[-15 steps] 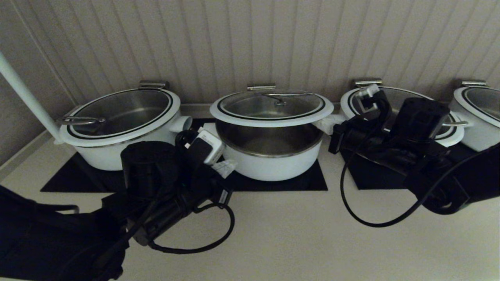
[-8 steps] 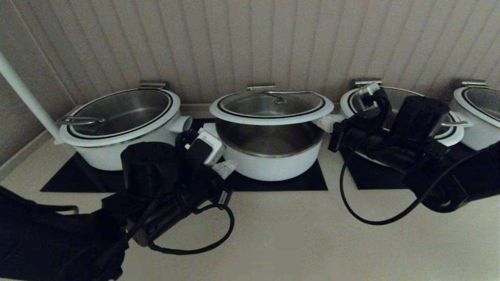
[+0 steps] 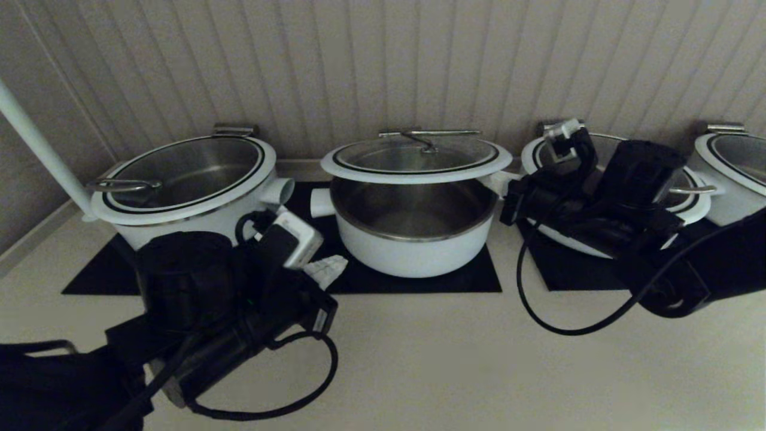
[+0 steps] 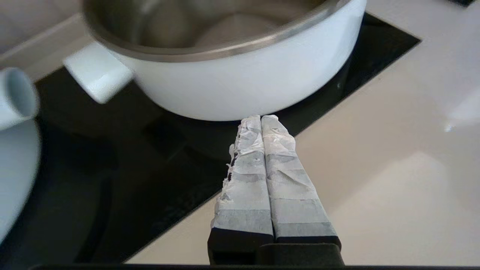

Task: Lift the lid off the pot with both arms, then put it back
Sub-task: Open the pot lid completely

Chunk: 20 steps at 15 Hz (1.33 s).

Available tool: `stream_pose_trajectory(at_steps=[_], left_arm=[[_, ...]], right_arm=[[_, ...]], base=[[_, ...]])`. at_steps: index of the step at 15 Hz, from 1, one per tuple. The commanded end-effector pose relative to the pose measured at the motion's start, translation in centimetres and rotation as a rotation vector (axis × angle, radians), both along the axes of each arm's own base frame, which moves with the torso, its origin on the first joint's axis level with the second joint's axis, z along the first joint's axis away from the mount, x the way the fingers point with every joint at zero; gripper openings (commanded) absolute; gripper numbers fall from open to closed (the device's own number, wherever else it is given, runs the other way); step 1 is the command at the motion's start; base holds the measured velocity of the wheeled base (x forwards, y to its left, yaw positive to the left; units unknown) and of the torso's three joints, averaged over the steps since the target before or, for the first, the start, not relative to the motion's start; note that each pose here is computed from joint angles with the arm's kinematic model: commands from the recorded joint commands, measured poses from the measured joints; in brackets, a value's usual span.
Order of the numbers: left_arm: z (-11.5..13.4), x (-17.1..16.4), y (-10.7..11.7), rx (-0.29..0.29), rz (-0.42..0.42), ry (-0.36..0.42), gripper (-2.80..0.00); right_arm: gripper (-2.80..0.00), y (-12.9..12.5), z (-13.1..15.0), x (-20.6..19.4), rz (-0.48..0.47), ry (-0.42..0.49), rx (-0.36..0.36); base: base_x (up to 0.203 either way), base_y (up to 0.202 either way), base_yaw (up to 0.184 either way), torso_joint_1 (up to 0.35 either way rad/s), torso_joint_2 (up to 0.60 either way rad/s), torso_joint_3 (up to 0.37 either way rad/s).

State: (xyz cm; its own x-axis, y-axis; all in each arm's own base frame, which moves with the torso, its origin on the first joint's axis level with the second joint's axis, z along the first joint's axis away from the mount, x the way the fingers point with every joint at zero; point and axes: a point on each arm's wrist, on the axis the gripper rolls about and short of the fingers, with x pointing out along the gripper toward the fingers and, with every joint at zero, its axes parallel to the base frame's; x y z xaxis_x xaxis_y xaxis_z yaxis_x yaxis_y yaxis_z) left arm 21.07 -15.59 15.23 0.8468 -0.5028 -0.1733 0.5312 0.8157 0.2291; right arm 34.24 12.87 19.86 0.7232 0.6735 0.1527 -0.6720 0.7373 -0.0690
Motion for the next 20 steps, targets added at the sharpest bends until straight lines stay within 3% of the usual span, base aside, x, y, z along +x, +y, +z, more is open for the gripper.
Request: stream_pose_trajectory(at_steps=[1, 4, 12, 18, 20], left_arm=[[1.2, -1.2, 1.0, -0.028, 0.024, -0.042, -2.8], [1.6, -2.5, 2.1, -0.038, 0.044, -0.057, -2.8], [1.1, -5.9, 8.8, -0.066, 0.263, -0.078, -2.8], [-1.1, -10.0, 12.6, -0.059, 0.41, -0.073, -2.8], [-1.3, -11.5, 13.4, -0.081, 0.449, -0.075, -2.8]], right_arm=[[-2.8, 0.1, 0.5, 0.2, 0.004, -0.022, 0.007], [-2.8, 0.1, 0.7, 0.2, 0.004, -0.029, 0.009], [-2.8, 0.1, 1.1, 0.2, 0.004, -0.038, 0.012], [-2.8, 0.0, 1.4, 0.1, 0.004, -0.047, 0.015], [-2.8, 0.1, 1.7, 0.1, 0.004, -0.054, 0.018]], base=[[0.0, 0.0, 0.0, 0.0, 0.0, 0.0], [0.0, 0.0, 0.0, 0.0, 0.0, 0.0], [0.0, 0.0, 0.0, 0.0, 0.0, 0.0], [0.0, 0.0, 0.0, 0.0, 0.0, 0.0], [0.0, 0.0, 0.0, 0.0, 0.0, 0.0]])
